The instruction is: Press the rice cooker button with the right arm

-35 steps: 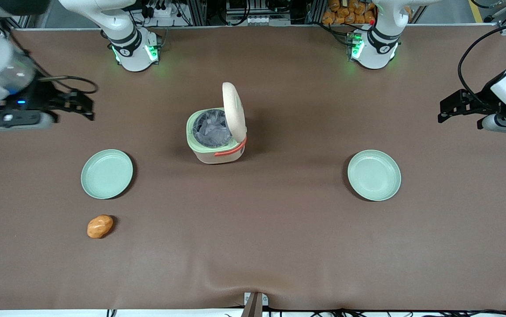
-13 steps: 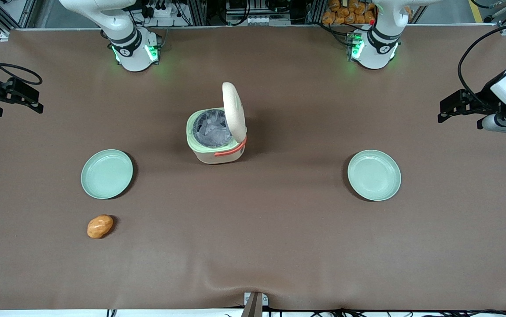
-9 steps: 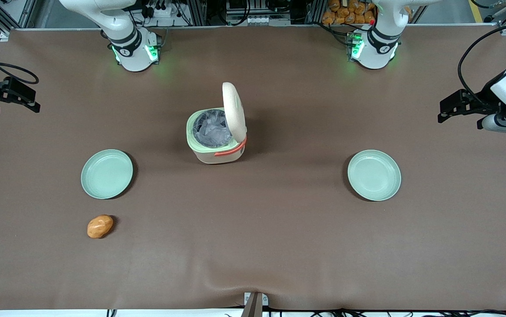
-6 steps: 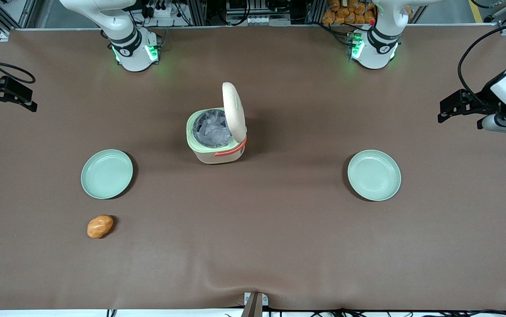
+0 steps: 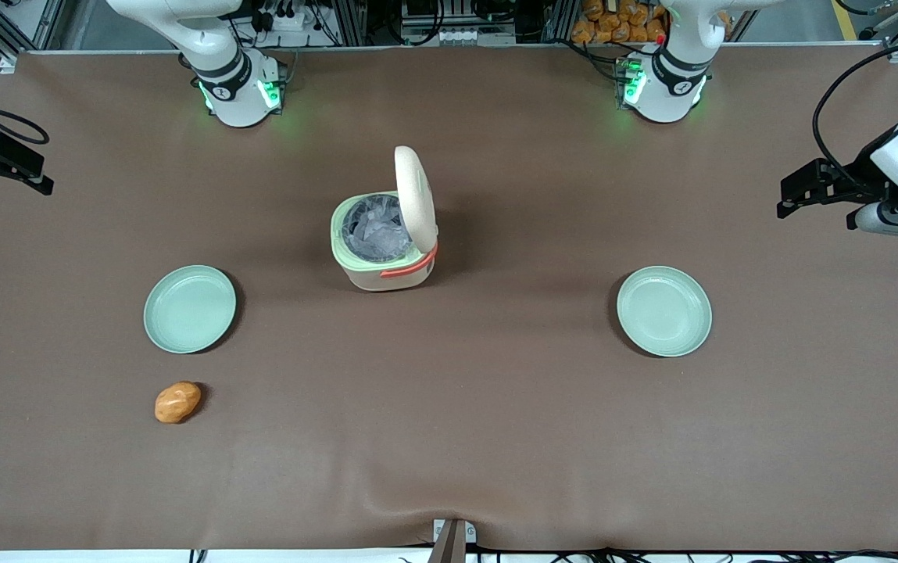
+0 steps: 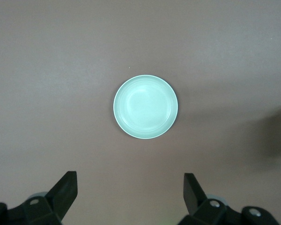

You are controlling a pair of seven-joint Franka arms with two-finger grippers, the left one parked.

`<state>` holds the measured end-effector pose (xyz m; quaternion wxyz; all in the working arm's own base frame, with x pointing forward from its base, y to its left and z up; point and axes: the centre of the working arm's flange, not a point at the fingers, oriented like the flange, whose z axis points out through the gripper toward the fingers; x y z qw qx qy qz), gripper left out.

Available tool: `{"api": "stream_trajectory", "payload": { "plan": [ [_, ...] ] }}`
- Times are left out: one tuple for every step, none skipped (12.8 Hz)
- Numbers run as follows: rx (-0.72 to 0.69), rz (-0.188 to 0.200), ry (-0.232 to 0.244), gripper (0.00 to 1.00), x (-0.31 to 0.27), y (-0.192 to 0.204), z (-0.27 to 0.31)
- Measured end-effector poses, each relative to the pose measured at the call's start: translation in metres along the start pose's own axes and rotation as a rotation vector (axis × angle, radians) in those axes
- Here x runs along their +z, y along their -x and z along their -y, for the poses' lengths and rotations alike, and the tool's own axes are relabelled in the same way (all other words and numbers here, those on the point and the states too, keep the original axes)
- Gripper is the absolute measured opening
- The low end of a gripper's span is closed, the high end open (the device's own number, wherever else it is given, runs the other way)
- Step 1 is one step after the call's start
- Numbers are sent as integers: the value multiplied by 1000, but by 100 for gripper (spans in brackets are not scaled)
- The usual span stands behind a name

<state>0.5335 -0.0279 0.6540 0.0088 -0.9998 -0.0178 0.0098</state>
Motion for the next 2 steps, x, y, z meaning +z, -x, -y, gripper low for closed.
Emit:
{"api": "stream_trajectory", "payload": {
  "plan": [
    [0, 2, 0, 100, 0, 0, 0],
    [0, 9, -1, 100, 1, 1, 0]
  ]
}}
